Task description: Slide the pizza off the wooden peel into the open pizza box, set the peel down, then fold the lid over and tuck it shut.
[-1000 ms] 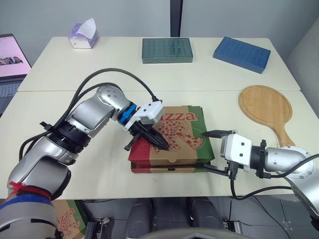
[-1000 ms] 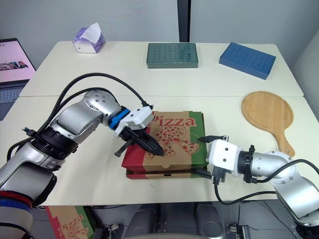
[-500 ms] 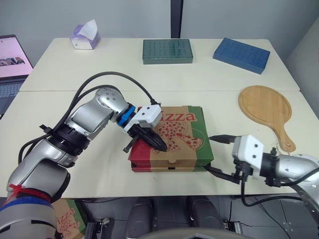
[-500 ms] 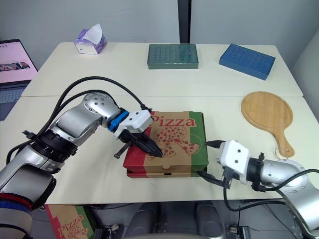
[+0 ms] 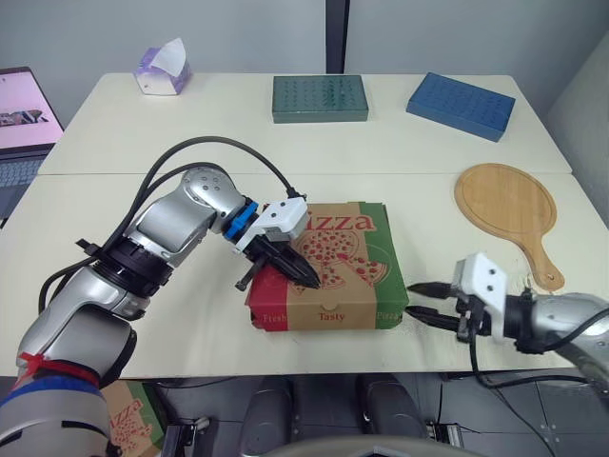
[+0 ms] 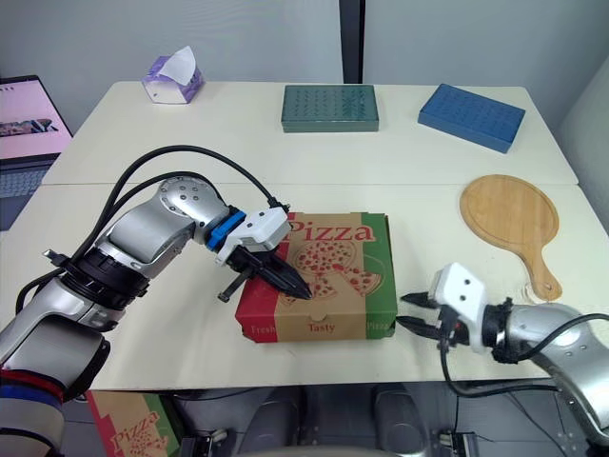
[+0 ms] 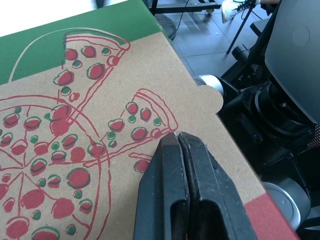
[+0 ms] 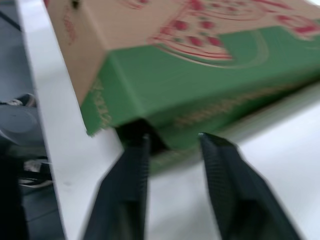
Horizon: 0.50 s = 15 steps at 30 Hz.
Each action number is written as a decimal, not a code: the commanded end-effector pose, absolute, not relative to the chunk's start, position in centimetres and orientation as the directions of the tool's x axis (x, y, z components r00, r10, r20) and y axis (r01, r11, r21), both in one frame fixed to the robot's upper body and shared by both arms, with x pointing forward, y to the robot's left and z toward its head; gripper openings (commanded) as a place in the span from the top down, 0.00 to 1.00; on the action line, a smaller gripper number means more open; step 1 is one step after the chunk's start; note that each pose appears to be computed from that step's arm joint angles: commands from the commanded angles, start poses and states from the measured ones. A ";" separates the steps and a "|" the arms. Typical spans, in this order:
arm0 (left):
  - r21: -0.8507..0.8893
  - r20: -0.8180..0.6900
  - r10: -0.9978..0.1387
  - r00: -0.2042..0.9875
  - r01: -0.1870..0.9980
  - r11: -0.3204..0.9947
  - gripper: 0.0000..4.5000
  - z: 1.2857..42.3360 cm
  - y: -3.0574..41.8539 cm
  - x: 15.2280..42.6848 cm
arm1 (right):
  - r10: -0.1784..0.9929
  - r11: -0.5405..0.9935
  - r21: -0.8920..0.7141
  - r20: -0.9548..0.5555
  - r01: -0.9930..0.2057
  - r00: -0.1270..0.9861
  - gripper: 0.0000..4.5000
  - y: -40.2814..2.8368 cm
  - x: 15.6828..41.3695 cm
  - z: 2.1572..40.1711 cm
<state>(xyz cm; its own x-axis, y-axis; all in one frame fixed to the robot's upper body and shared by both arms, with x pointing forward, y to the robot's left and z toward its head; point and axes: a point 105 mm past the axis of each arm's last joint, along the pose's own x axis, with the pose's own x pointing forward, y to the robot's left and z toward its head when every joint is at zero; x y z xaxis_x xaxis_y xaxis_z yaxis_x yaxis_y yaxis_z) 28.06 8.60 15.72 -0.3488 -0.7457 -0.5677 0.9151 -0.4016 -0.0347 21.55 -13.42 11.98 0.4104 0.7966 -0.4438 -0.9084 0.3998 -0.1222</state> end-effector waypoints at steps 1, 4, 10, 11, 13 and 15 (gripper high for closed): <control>-0.033 -0.576 -0.741 -0.345 0.916 -0.401 1.00 15.8 8.7 28.0 | 0.838 0.352 -0.116 -0.402 -0.929 0.368 0.95 -12.0 21.2 12.4; -0.033 -0.578 -0.740 -0.344 0.916 -0.400 1.00 15.9 8.8 28.0 | 0.861 0.327 -0.109 -0.374 -0.939 0.344 1.00 -11.2 21.0 12.8; -0.033 -0.582 -0.739 -0.339 0.918 -0.395 1.00 15.9 8.9 28.0 | 0.841 0.341 -0.141 -0.395 -0.930 0.368 1.00 -11.6 21.5 12.5; -0.033 -0.582 -0.739 -0.339 0.918 -0.395 1.00 15.9 8.9 28.0 | 0.828 0.347 -0.158 -0.411 -0.924 0.381 1.00 -11.9 21.7 12.2; -0.033 -0.581 -0.740 -0.339 0.918 -0.394 1.00 15.9 8.9 28.0 | 0.805 0.363 -0.184 -0.431 -0.913 0.407 1.00 -12.7 22.0 12.3; -0.033 -0.580 -0.741 -0.338 0.919 -0.394 1.00 15.9 8.9 28.0 | 0.792 0.377 -0.197 -0.438 -0.905 0.425 1.00 -13.6 22.2 12.8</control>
